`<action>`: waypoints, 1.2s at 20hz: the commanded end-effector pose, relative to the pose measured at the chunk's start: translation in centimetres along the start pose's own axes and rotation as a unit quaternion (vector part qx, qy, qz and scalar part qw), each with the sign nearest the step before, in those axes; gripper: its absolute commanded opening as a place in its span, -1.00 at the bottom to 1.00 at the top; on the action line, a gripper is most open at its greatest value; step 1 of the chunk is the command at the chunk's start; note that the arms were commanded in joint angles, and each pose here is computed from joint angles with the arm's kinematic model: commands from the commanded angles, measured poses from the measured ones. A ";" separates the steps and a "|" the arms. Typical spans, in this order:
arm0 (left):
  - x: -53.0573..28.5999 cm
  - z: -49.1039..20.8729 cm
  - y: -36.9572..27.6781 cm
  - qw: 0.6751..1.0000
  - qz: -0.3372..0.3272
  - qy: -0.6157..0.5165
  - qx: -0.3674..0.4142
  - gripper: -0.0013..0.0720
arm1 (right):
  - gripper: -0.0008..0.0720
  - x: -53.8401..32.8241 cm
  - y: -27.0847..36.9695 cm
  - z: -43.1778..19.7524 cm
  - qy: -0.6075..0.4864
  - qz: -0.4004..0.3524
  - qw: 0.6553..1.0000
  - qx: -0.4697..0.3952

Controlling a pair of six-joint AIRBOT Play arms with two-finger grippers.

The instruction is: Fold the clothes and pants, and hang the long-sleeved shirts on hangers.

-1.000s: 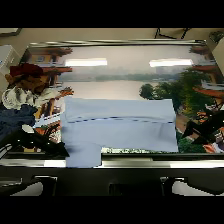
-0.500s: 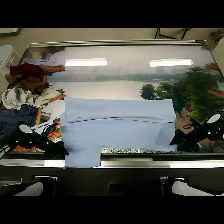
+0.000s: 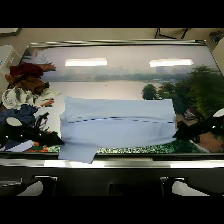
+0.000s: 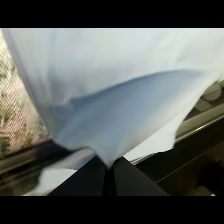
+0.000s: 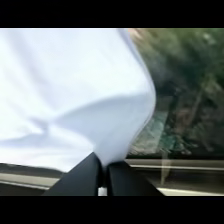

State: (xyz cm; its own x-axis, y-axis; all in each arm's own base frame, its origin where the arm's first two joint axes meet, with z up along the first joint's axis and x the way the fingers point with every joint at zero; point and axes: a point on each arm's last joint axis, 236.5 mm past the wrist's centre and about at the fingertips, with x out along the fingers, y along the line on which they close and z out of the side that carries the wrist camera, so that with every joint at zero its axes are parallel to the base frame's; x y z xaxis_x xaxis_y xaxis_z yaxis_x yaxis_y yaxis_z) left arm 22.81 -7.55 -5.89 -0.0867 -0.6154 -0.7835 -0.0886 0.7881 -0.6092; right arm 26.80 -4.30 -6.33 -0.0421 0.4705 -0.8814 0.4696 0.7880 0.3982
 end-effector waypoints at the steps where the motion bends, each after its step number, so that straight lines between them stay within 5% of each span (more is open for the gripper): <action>1: -5.5 6.3 -2.6 0.995 0.018 -0.095 0.032 -0.91 | -0.86 -5.2 3.6 4.3 -0.082 0.005 0.996 -0.032; 6: -9.4 17.2 -6.3 0.979 0.039 -0.187 0.073 -0.91 | -0.86 -5.3 5.9 11.6 -0.129 -0.066 0.988 -0.057; 10: -6.8 23.2 -5.9 0.984 0.029 -0.167 0.044 -0.91 | -0.85 -3.9 7.9 16.7 -0.167 -0.045 0.984 -0.040; 17: 0.2 22.9 -1.6 0.997 0.015 -0.064 -0.033 -0.87 | -0.70 0.5 7.9 17.8 -0.130 -0.008 0.991 -0.006; 18: 0.3 22.7 -1.5 0.998 0.014 -0.057 -0.033 -0.64 | -0.55 0.4 8.1 17.8 -0.132 -0.004 0.991 -0.006; 19: 0.1 22.6 -1.6 0.998 0.013 -0.055 -0.031 -0.27 | 0.29 0.0 8.2 17.5 -0.130 -0.003 0.992 -0.006; 20: -0.6 22.5 -1.7 0.998 0.011 -0.052 -0.026 0.19 | 0.87 -0.5 8.1 17.1 -0.126 -0.003 0.992 -0.015; 24: -4.0 21.9 -2.4 0.999 0.004 -0.048 -0.011 0.31 | 0.90 -2.1 4.1 16.5 -0.109 -0.002 0.994 0.019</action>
State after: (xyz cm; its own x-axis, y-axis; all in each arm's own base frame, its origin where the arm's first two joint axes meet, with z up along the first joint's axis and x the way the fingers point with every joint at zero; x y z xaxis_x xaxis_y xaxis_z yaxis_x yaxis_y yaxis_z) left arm 45.68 -7.27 -5.61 0.0343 -0.5907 -0.8062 -0.1242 0.7979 -0.5899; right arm 44.75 -7.05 -7.03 0.1698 0.3448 -0.9232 0.4745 0.7925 0.3832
